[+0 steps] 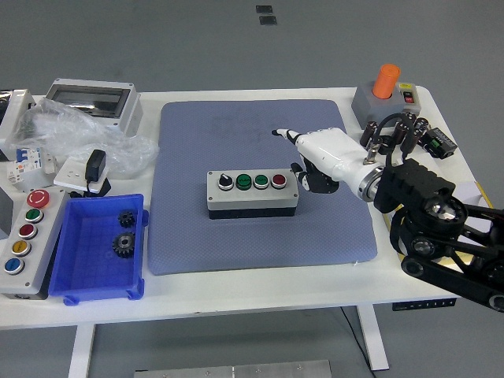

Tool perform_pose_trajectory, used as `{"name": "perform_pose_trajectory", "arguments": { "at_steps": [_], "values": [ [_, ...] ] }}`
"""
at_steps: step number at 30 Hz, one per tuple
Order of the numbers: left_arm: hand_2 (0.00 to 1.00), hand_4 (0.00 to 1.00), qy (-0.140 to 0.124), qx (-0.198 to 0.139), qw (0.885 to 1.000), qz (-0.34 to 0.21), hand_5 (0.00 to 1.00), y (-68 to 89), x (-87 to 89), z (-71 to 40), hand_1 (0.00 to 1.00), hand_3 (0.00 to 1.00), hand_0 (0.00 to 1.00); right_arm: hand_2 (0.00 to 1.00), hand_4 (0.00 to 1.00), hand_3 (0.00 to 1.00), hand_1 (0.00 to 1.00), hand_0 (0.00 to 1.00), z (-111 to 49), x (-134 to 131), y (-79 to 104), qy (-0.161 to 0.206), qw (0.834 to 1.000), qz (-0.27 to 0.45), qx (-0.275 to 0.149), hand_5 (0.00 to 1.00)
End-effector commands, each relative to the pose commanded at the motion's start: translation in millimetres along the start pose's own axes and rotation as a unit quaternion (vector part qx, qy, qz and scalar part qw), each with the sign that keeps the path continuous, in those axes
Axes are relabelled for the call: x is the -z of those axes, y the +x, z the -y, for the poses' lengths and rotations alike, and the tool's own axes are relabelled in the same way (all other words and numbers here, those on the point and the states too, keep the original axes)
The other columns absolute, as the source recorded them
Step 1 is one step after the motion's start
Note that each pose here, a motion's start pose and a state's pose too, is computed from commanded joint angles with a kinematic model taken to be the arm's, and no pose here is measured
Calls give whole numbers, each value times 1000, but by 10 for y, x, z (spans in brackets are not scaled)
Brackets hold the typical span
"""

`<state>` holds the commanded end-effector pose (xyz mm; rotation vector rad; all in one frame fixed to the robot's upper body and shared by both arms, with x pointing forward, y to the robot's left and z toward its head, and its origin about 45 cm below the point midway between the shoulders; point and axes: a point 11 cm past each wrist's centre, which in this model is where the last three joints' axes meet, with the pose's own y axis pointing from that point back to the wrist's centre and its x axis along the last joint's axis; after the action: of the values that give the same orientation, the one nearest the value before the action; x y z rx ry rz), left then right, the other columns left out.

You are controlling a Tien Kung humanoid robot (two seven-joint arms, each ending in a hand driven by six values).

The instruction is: Pick up the button,place it on the desk,press the button,press the button

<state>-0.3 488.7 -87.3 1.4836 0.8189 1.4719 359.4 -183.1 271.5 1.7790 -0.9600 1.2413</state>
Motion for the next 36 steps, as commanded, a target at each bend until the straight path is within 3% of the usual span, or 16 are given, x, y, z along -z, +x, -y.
{"name": "perform_pose_trajectory", "arguments": {
  "at_steps": [3,4,9,10,15,16,21,22,27,28,33,36],
  "values": [
    [604,825,3,0,1000,1,319,-11,15,-1,630,625,571,224,352,935,280,308,6,-55,94,9,996,72,-50,2],
    [604,825,4,0,1000,1,319,-15,18,-1,630,625,571,460,661,908,340,303,9,-84,109,10,993,97,-66,215],
    [604,825,11,-3,1000,5,319,-20,19,0,630,625,571,460,661,908,340,303,-25,-318,205,9,964,217,-155,215],
    [605,825,13,-5,1000,6,321,-18,22,0,630,625,570,763,909,881,690,651,-46,-389,208,4,956,237,-172,476],
    [605,825,19,-10,1000,10,321,12,26,0,630,625,570,763,909,881,690,651,-219,-790,207,-20,915,319,-248,476],
    [604,820,20,-11,1000,11,327,22,22,0,630,624,572,814,956,853,760,773,-255,-863,194,-25,907,332,-257,582],
    [604,820,20,-16,1000,14,327,77,-5,1,630,624,572,814,956,853,760,773,-468,-1231,119,-43,862,403,-304,582],
    [602,808,21,-16,1000,14,330,82,-7,1,628,623,574,806,983,805,762,785,-502,-1282,125,-44,853,414,-314,661],
    [602,808,23,-16,999,16,330,98,-9,1,628,623,574,806,983,805,762,785,-657,-1510,241,-38,802,463,-376,661],
    [602,797,23,-16,999,17,322,104,-13,2,629,621,574,784,997,773,754,785,-682,-1543,272,-35,792,470,-388,714],
    [602,797,21,-19,999,15,322,152,-32,1,629,621,574,784,997,773,754,785,-773,-1677,317,-38,754,503,-420,714],
    [602,792,23,-21,999,11,320,159,-14,0,628,621,575,763,998,753,745,780,-822,-1733,317,-42,742,514,-430,751]
  ]
}}
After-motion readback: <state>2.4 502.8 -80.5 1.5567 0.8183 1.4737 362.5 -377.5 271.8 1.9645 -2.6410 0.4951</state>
